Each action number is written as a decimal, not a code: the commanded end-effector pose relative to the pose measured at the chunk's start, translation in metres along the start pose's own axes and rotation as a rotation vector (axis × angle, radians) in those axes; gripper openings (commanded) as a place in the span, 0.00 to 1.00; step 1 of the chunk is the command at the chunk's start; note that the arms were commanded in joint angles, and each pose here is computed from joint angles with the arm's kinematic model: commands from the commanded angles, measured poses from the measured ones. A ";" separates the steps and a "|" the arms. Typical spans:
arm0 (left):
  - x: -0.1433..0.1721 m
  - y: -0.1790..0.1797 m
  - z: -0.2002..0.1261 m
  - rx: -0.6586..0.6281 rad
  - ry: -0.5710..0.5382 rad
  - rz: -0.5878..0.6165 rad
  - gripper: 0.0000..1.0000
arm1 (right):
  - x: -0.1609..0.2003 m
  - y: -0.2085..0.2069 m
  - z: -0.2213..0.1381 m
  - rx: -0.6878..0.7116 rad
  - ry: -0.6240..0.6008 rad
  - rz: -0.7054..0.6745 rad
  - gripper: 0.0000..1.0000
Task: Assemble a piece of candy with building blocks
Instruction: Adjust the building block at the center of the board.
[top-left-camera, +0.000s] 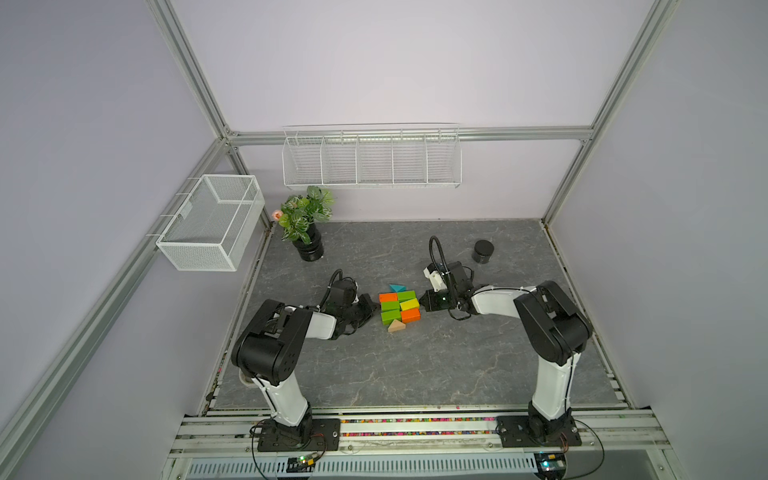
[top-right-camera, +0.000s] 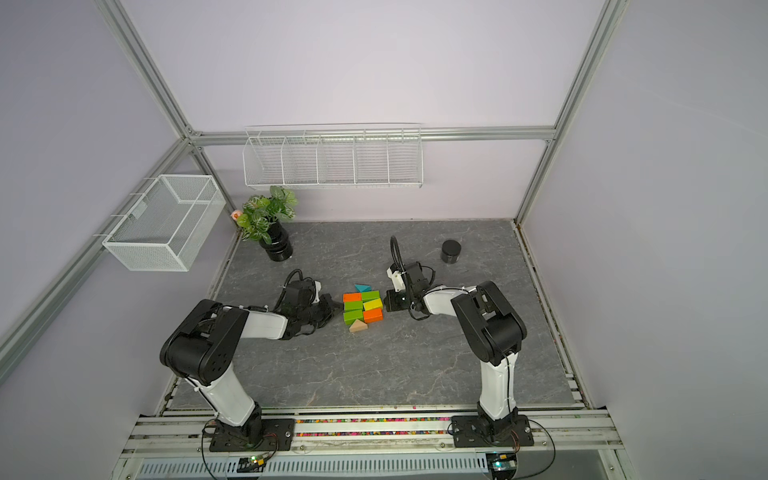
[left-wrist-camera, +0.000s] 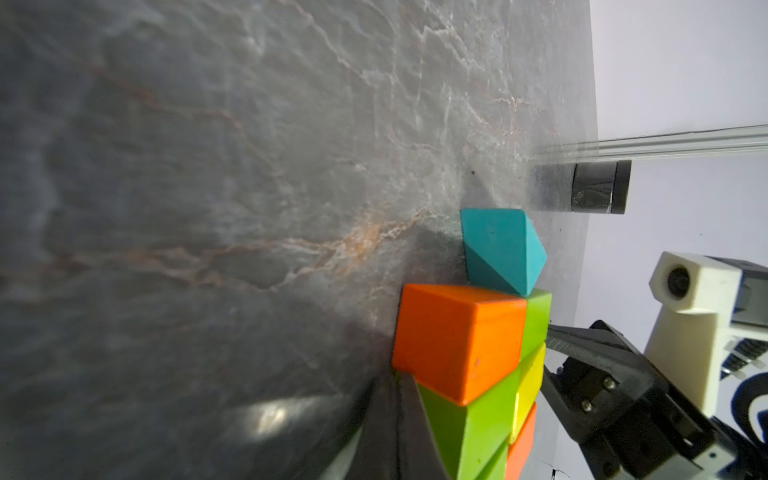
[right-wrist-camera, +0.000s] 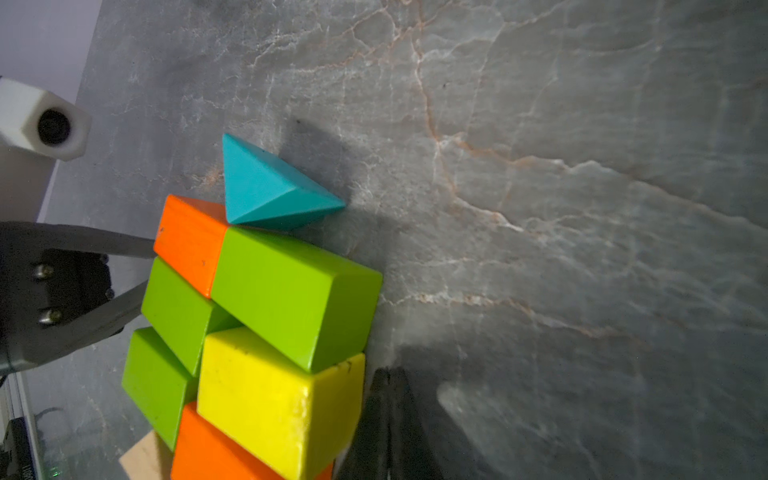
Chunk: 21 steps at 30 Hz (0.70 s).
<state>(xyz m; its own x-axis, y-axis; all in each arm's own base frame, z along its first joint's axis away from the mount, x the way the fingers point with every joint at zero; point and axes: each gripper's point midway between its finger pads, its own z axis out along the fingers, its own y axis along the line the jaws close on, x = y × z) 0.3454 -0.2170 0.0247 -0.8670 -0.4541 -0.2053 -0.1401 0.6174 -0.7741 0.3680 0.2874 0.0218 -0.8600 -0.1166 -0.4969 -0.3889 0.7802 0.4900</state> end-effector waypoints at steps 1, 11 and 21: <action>0.002 -0.004 0.003 0.004 0.014 -0.014 0.00 | 0.013 0.002 -0.002 0.014 0.049 -0.004 0.07; 0.007 0.006 -0.002 -0.048 0.028 -0.014 0.00 | 0.015 0.008 -0.006 0.013 0.057 -0.013 0.07; 0.006 0.014 -0.018 -0.125 0.000 -0.007 0.00 | 0.017 0.017 -0.016 0.028 0.050 -0.040 0.07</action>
<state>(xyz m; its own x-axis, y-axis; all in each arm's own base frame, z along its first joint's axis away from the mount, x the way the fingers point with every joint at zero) 0.3347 -0.2065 0.0260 -0.8674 -0.4586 -0.1930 -0.1860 0.6587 -0.7291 0.3496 0.2919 0.0295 -0.8634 -0.1577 -0.4793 -0.4037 0.7857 0.4688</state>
